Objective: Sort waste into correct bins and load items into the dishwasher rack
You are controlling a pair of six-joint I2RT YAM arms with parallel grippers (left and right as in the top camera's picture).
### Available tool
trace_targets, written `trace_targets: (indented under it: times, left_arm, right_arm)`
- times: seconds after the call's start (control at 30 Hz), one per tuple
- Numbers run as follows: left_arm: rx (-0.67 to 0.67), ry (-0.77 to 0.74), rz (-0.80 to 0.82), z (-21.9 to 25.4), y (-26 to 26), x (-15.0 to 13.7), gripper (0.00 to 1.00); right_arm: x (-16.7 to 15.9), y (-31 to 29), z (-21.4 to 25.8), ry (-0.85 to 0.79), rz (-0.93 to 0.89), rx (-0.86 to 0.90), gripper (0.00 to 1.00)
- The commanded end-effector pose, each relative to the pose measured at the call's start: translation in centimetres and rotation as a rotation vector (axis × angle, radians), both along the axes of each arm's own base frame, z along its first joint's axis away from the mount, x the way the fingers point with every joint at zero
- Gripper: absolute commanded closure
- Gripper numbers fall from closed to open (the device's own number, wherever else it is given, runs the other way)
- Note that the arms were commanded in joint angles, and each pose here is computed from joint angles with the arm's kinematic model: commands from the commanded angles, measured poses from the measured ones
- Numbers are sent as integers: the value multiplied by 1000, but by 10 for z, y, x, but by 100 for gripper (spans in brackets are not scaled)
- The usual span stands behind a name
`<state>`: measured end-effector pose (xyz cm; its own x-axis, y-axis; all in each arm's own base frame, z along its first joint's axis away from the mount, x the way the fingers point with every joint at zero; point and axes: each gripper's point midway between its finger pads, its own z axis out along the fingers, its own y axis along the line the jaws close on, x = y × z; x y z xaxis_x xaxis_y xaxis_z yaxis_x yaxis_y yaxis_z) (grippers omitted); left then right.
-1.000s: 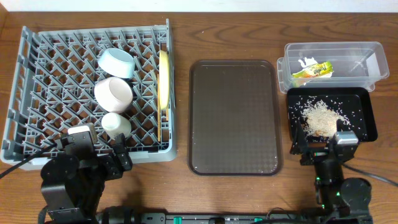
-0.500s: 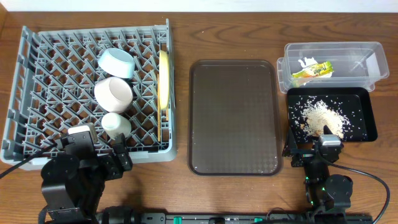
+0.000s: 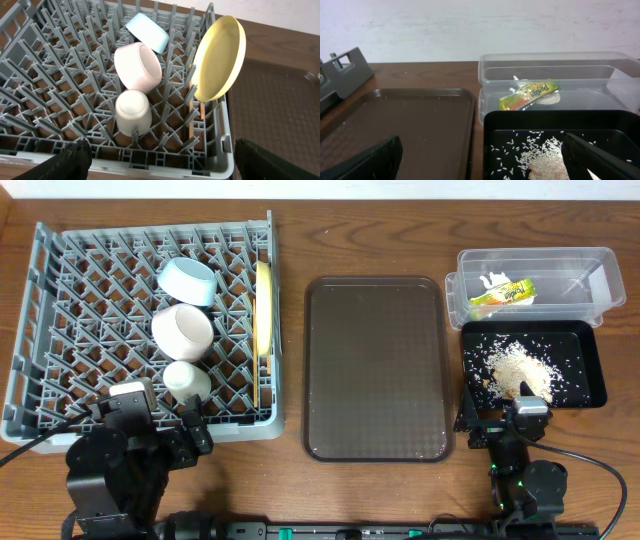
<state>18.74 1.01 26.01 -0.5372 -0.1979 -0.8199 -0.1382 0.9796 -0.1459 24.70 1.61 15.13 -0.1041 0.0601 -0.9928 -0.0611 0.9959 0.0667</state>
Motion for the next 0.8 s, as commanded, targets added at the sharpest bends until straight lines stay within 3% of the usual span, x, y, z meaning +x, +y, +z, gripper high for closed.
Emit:
trace_targets:
  times: [0.0,0.6,0.77]
  left_arm:
    - [11,2,9,0,2,0,8]
    - [9,33,8,-18,2,-4,8]
    - [19,-94,2,-45,2,13,7]
  right_arm:
    - [0,2,-1,3,8,-12,1]
    - [0,2,-1,3,8,-12,1]
    - [0,2,-1,3,8,-12,1]
